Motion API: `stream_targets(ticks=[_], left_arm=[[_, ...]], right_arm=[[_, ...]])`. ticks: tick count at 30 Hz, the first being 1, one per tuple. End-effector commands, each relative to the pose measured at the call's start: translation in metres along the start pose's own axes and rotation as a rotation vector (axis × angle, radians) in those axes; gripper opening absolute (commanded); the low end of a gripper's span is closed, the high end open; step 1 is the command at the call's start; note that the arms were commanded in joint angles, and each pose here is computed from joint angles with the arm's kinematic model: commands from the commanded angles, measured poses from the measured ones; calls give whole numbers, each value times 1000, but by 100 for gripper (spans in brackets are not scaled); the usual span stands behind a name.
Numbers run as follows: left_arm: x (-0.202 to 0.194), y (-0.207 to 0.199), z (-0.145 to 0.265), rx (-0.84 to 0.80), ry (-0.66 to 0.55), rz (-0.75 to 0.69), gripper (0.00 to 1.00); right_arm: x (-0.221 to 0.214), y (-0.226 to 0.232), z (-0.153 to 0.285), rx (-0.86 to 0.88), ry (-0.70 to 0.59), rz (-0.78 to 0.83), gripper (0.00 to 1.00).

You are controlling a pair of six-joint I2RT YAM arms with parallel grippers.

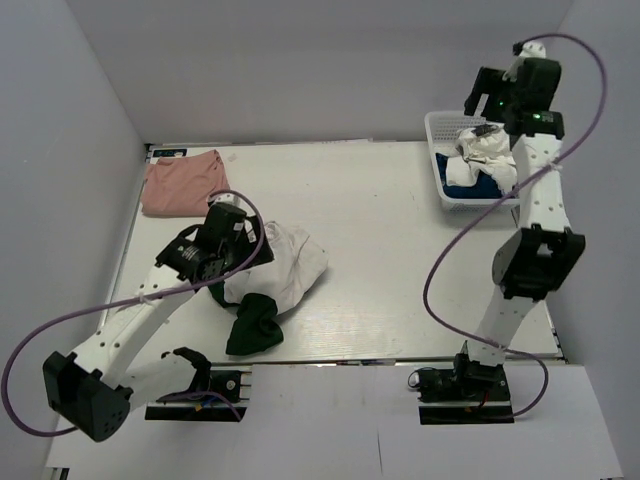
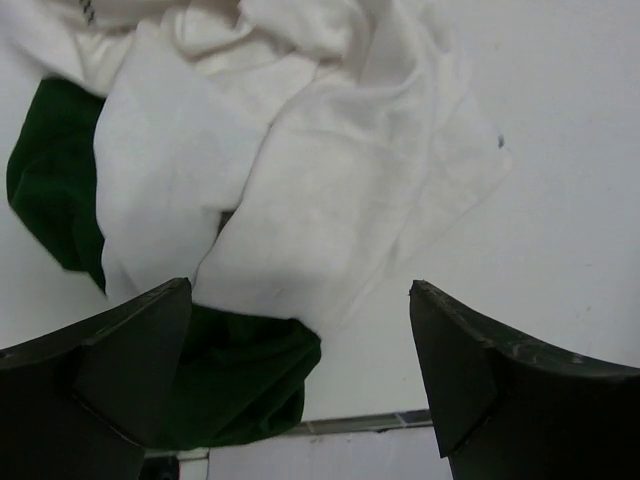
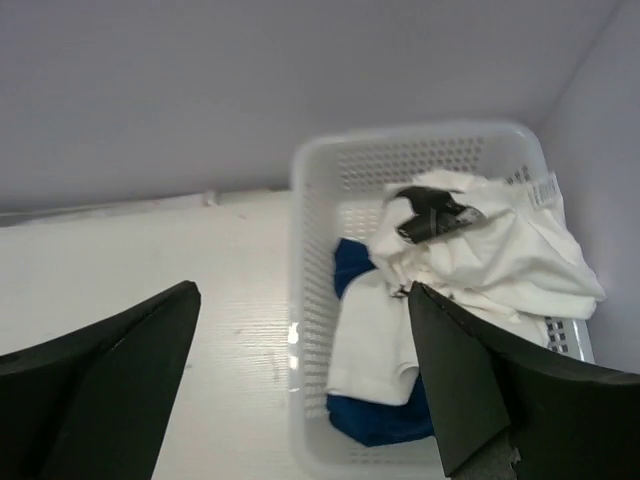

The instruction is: Fold and stack the t-shirts

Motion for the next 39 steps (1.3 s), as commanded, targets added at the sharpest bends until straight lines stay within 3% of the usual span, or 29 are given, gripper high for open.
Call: stream_targets(ticks=[1, 4, 5, 7, 13, 14, 21, 26, 29, 30, 32, 33, 34, 35, 37, 39], left_arm=[[-24, 22, 6, 89, 65, 96, 100], [-51, 38, 12, 148, 178, 171, 100], [-60, 41, 14, 148, 205, 172, 100], [-81, 53, 13, 152, 273, 184, 100], [-96, 55, 15, 56, 308, 228, 100], [-98, 54, 13, 39, 320, 231, 100], [-133, 63, -15, 44, 484, 229, 100], [-124, 59, -26, 71, 441, 212, 95], [-109, 48, -33, 55, 386, 200, 83], [-106, 46, -35, 50, 372, 186, 70], [-98, 38, -41, 41, 367, 172, 53], [-95, 35, -42, 39, 368, 161, 40], [-93, 34, -42, 41, 372, 146, 34], [-83, 25, -39, 12, 346, 148, 26], [-66, 15, -32, -12, 304, 108, 8], [-47, 5, -22, -40, 243, 87, 0]], right_arm=[[13, 44, 54, 253, -42, -6, 90], [-13, 111, 83, 453, 4, 30, 90], [-25, 152, 90, 534, 23, 61, 90], [-53, 178, 97, 586, 65, 51, 90], [-156, 281, 127, 851, 337, 124, 90], [-184, 282, 126, 843, 423, 124, 90], [-269, 314, 162, 1046, 636, 132, 90], [-293, 330, 148, 971, 662, 179, 90], [-296, 337, 124, 866, 633, 213, 87], [-300, 339, 113, 817, 634, 232, 85], [-295, 345, 105, 798, 615, 241, 69], [-294, 348, 98, 787, 613, 244, 55], [-286, 351, 94, 782, 591, 238, 42], [-283, 353, 94, 790, 582, 244, 23], [-258, 361, 95, 823, 499, 250, 6], [-231, 365, 97, 840, 392, 233, 0]])
Point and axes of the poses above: each gripper's point midway between its finger pads, its own z axis back along the fingers, its own y axis along the line the jaws close on, x = y × z, the point moved 8 cm from there along z, back along the fingers, and after that the axes turned 5 degrees about z, right-handed, at the moved point
